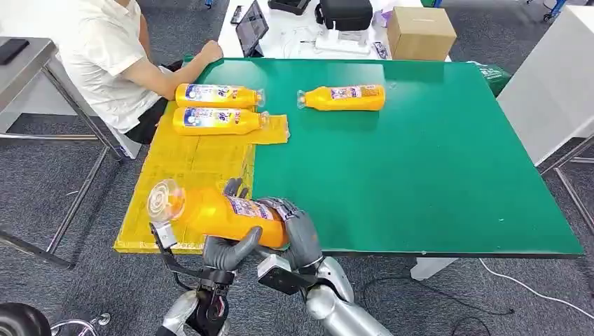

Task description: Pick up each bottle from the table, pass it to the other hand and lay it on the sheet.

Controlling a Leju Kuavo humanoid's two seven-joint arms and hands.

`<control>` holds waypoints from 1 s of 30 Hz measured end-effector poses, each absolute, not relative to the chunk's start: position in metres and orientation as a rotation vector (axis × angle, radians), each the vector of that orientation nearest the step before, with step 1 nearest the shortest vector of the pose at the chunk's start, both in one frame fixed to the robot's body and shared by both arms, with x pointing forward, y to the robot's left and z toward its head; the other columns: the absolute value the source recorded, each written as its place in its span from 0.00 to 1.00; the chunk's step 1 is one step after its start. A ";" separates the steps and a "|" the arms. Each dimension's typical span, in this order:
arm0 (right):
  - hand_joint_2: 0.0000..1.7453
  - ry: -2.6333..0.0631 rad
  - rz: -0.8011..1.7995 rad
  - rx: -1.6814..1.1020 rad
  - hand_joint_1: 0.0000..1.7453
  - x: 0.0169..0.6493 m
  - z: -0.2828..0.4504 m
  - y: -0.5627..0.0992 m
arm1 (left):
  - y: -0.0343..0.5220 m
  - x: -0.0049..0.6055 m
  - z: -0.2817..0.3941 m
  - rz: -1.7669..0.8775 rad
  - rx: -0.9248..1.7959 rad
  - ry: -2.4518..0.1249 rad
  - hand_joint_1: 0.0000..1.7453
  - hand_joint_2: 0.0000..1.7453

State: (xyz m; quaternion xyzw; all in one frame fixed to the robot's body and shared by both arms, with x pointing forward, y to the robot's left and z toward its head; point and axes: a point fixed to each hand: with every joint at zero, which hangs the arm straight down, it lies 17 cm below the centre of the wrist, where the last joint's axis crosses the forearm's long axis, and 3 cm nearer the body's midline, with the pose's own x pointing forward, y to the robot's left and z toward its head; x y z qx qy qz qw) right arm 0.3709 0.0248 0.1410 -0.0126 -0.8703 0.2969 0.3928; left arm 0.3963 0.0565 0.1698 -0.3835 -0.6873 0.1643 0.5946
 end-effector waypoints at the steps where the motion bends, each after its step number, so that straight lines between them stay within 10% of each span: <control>1: 1.00 -2.210 0.756 -0.027 1.00 0.371 0.141 0.026 | 0.056 0.396 0.170 0.386 -0.900 -1.594 0.06 1.00; 2: 1.00 -2.210 0.760 -0.020 1.00 0.370 0.141 0.027 | 0.057 0.396 0.171 0.394 -0.913 -1.590 0.88 1.00; 3: 1.00 -2.211 0.767 -0.013 1.00 0.369 0.142 0.029 | 0.057 0.396 0.172 0.400 -0.924 -1.588 1.00 1.00; 6: 1.00 -2.211 0.780 0.004 0.88 0.369 0.142 0.033 | 0.061 0.396 0.174 0.416 -0.934 -1.595 1.00 1.00; 7: 1.00 -2.212 0.783 0.009 0.09 0.369 0.142 0.034 | 0.063 0.396 0.176 0.423 -0.935 -1.606 1.00 1.00; 9: 1.00 -2.210 0.792 0.023 0.00 0.367 0.142 0.037 | 0.067 0.394 0.179 0.433 -0.937 -1.627 1.00 1.00; 12: 1.00 -2.188 0.820 0.063 0.00 0.359 0.132 0.045 | 0.072 0.396 0.188 0.441 -0.941 -1.658 1.00 1.00; 13: 0.00 -2.180 0.827 0.071 0.00 0.358 0.130 0.046 | 0.073 0.396 0.189 0.441 -0.938 -1.665 1.00 1.00; 30: 0.00 -2.215 0.966 -0.076 0.00 0.352 0.112 0.050 | 0.116 0.415 0.194 0.370 -0.543 -1.862 1.00 1.00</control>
